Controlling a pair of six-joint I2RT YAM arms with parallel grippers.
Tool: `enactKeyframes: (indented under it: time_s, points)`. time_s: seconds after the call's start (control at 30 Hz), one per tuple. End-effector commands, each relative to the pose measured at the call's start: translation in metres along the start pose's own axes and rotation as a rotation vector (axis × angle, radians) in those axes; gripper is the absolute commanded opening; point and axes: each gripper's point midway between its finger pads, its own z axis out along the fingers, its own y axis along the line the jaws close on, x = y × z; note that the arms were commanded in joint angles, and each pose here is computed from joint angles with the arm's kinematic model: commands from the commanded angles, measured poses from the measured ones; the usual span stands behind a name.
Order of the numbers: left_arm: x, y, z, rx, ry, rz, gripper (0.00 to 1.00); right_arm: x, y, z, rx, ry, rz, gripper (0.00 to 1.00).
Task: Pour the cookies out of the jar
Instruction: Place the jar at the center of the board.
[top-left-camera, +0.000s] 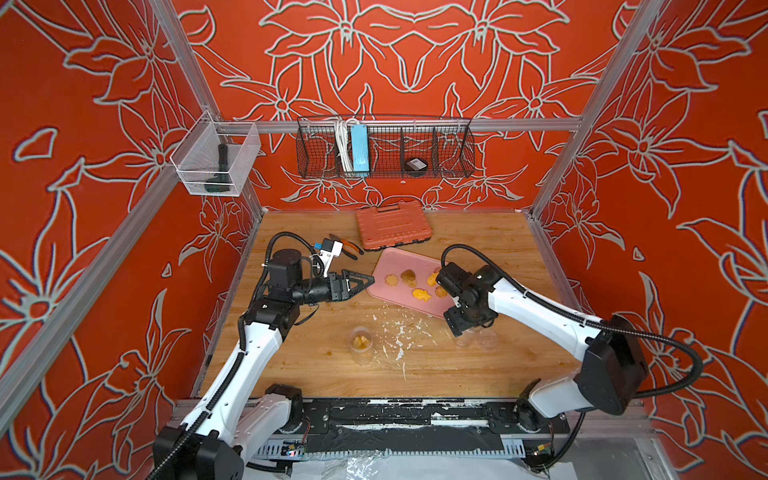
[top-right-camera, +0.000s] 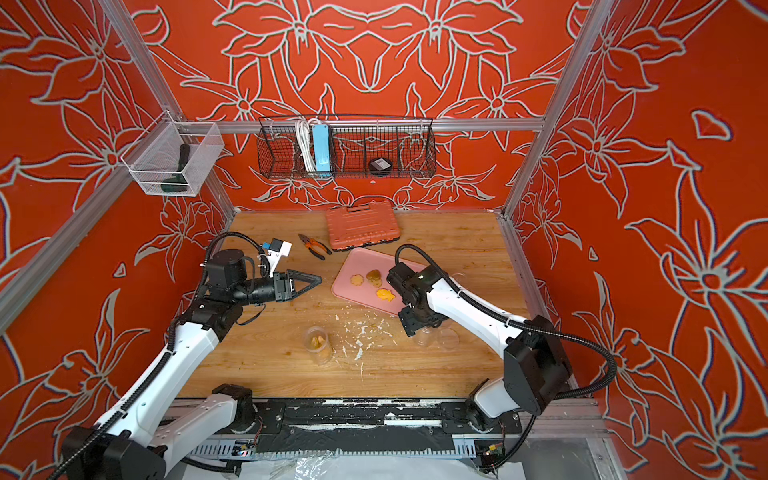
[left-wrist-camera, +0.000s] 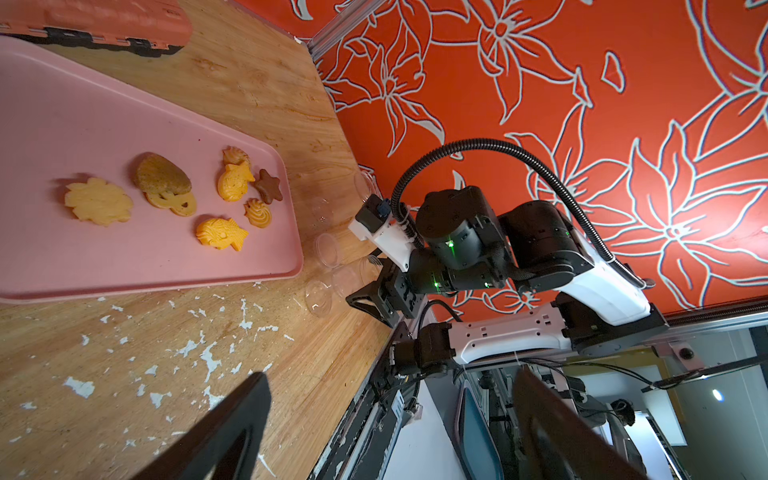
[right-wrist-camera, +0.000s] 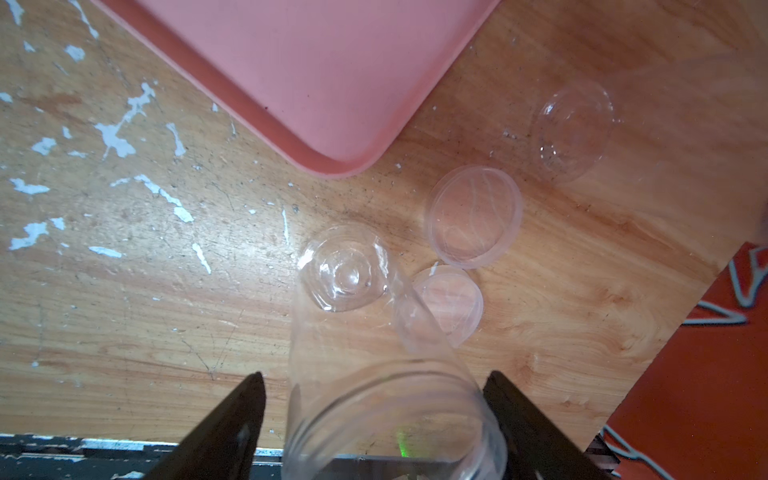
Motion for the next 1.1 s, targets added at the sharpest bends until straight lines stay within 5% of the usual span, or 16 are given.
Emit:
enactKeyframes:
  time_s: [0.0,0.2,0.53,1.07]
  points:
    - [-0.006,-0.008,-0.003,0.011,-0.012,0.029,0.92,0.006,-0.005,0.002,0.019,0.021,0.001,0.87]
    - [-0.006,-0.007,-0.002,0.009,-0.012,0.028,0.92,0.001,-0.008,-0.006,0.024,-0.014,0.014,0.99]
    - [-0.007,-0.005,-0.002,0.005,-0.012,0.032,0.92,-0.008,-0.015,-0.029,0.008,-0.095,0.04,0.99]
    - [-0.006,-0.008,-0.008,-0.002,-0.056,0.05,0.92,-0.029,-0.009,-0.136,-0.263,-0.456,0.078,0.99]
